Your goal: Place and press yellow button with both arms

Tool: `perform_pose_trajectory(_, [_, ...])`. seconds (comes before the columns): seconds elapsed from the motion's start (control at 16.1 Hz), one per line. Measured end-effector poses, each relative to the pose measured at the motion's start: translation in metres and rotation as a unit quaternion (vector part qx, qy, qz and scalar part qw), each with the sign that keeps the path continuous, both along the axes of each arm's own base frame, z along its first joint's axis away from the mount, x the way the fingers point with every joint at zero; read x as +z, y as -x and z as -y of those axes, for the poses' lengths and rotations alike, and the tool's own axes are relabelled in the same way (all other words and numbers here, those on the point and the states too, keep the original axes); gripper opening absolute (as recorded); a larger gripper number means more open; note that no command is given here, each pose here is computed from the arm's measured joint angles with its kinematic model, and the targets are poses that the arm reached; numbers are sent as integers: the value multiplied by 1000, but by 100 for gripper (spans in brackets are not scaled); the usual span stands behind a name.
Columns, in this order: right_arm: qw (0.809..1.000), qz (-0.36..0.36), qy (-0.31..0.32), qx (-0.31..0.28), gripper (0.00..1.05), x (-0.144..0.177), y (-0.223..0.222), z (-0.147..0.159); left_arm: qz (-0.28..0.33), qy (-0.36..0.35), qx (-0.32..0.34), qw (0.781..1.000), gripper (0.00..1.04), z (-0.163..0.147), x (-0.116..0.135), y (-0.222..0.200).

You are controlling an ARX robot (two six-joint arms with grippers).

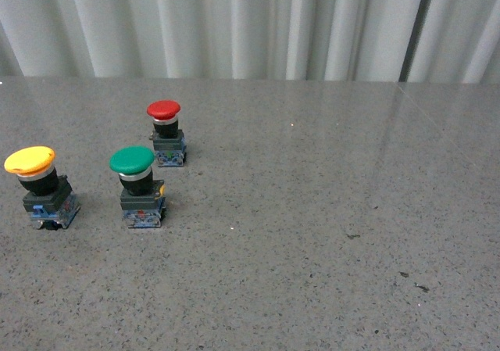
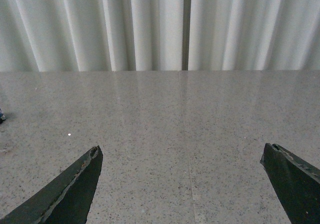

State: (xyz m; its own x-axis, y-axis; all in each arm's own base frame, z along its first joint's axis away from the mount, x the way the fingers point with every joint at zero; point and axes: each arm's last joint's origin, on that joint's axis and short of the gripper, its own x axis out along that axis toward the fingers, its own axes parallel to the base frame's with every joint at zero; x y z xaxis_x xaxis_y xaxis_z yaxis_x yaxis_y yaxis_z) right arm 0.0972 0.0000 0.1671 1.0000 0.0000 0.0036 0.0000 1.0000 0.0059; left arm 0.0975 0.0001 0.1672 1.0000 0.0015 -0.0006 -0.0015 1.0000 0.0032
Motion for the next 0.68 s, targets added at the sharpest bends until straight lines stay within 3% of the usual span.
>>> perform_pose_trajectory(0.68, [1000, 0, 0, 0, 98, 0, 0, 0, 0, 0, 0, 1000, 98, 0, 0, 0])
